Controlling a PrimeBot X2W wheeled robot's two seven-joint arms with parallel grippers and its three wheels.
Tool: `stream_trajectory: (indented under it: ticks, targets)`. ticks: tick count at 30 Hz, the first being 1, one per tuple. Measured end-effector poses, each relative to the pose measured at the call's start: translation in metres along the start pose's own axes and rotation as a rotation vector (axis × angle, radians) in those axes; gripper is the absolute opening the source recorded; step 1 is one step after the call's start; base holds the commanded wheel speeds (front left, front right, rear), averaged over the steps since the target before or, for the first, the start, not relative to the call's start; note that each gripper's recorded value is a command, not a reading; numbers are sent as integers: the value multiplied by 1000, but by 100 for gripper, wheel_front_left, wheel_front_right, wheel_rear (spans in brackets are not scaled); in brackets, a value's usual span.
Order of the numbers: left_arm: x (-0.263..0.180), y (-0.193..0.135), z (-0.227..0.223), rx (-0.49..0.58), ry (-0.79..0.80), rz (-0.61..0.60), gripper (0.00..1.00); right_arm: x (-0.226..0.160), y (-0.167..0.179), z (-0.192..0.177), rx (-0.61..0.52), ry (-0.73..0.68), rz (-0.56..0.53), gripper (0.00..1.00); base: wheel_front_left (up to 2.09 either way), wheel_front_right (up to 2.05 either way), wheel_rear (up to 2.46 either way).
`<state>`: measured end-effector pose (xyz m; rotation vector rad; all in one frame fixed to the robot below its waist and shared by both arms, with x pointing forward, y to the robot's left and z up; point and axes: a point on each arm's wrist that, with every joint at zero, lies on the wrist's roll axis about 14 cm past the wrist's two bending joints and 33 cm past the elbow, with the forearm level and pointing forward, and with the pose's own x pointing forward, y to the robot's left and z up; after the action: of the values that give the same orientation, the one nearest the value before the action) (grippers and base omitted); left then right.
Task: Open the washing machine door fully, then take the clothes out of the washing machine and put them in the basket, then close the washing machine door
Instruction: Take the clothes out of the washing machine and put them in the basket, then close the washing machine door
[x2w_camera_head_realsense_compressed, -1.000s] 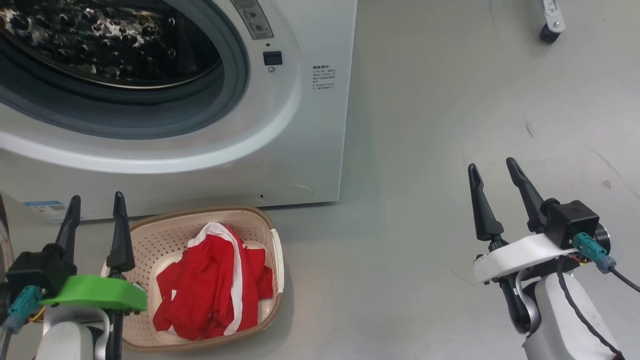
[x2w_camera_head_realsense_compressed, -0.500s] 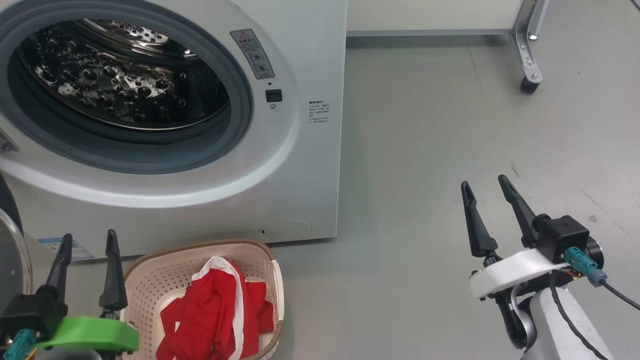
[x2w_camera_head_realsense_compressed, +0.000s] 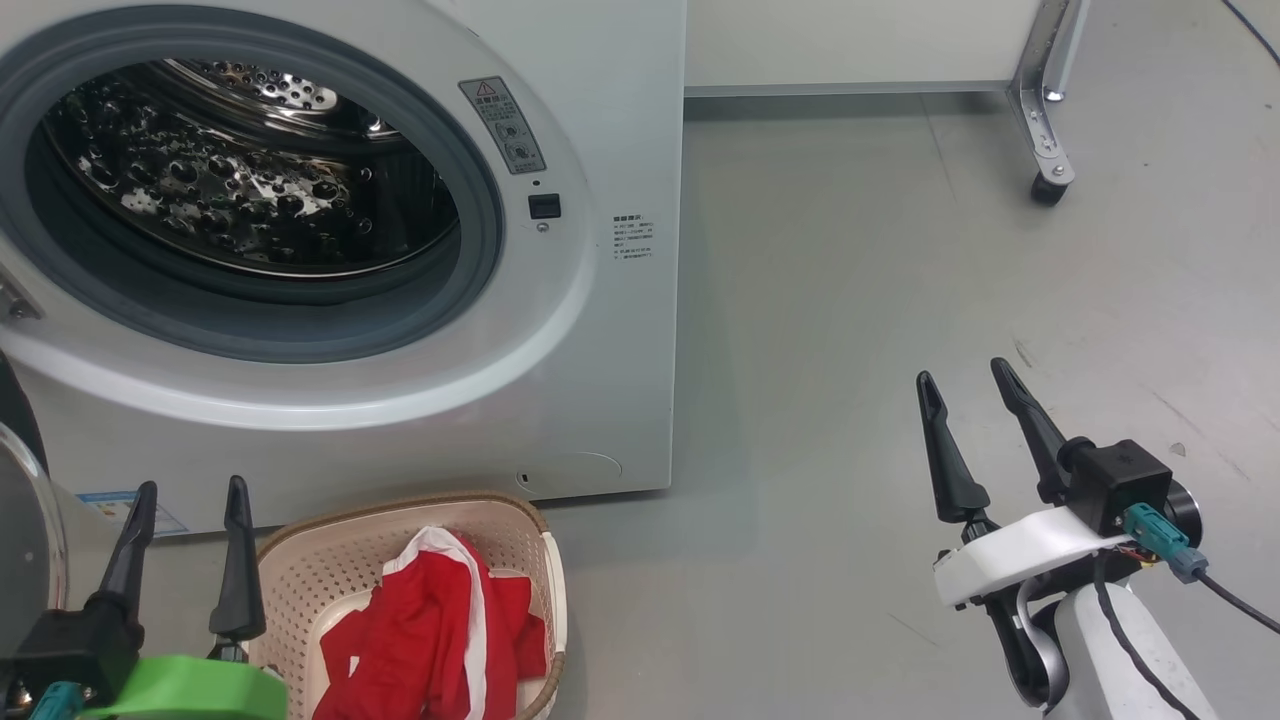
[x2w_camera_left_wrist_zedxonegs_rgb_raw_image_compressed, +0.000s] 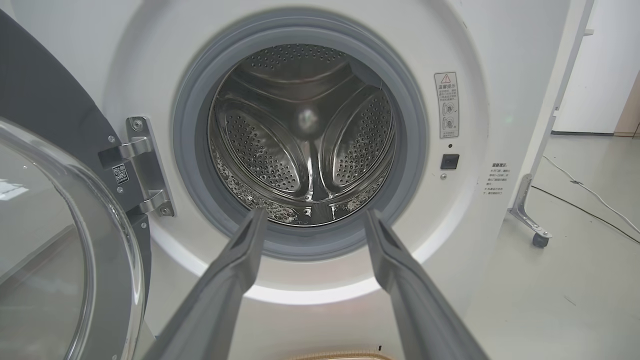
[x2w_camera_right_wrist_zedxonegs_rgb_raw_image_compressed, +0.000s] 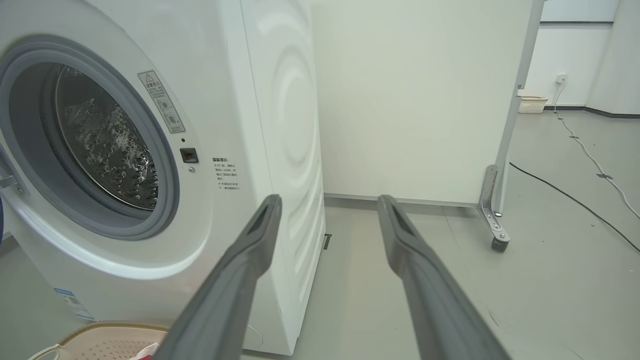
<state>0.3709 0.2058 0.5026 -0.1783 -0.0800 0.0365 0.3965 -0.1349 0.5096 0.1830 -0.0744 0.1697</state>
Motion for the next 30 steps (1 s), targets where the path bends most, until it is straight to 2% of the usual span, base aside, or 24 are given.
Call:
stream_trajectory:
  ticks: [30]
  targets:
    - [-8, -6, -5, -10, 15, -1, 100, -3, 5, -4, 5, 11, 10, 100, -1, 1, 0]
